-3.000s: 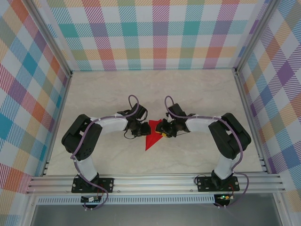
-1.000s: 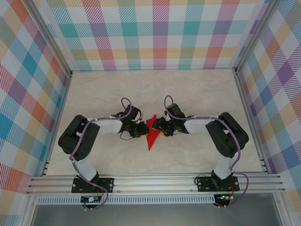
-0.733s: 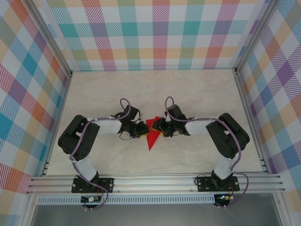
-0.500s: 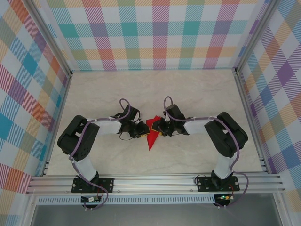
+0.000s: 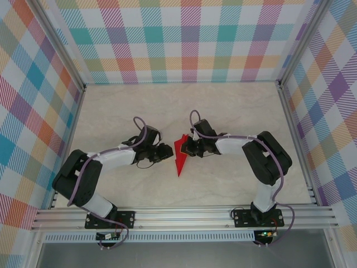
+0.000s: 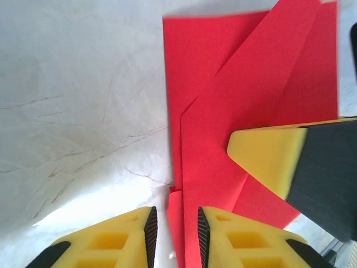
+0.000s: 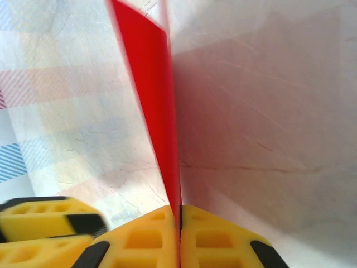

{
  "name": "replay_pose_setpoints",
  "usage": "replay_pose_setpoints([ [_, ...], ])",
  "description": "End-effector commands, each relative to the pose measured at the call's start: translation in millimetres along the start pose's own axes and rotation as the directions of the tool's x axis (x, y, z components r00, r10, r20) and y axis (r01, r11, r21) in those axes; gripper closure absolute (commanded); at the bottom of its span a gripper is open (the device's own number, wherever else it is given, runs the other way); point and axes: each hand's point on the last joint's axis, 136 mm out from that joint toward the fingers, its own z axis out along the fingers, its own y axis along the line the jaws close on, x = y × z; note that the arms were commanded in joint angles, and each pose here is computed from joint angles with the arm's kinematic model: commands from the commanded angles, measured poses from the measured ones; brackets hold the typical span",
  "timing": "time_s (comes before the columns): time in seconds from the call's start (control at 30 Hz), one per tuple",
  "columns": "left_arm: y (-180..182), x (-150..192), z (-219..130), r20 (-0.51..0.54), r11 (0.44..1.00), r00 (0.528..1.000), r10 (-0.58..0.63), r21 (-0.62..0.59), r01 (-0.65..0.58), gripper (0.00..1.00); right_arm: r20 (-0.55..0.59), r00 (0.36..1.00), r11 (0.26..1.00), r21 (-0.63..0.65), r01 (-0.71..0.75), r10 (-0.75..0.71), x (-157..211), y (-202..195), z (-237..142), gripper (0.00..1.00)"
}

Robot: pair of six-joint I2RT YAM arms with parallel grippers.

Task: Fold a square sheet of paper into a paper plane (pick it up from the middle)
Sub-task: Turn over the paper at the center of the table.

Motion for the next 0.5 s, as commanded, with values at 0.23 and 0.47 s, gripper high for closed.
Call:
replay_pose_setpoints([
  [0.23, 19, -14, -65, 0.219, 0.986, 0.970, 0.106, -0.150, -0.074, 0.66, 0.053, 0.973, 0.927, 0.321, 0.196, -0.224, -2, -7, -74, 0.94],
  [0.47, 36, -19, -95, 0.349, 0.980, 0.933, 0.088, -0.197, -0.019, 0.58, 0.038, 0.946, 0.785, 0.569, 0.245, -0.322, -4, -22, -112, 0.94],
])
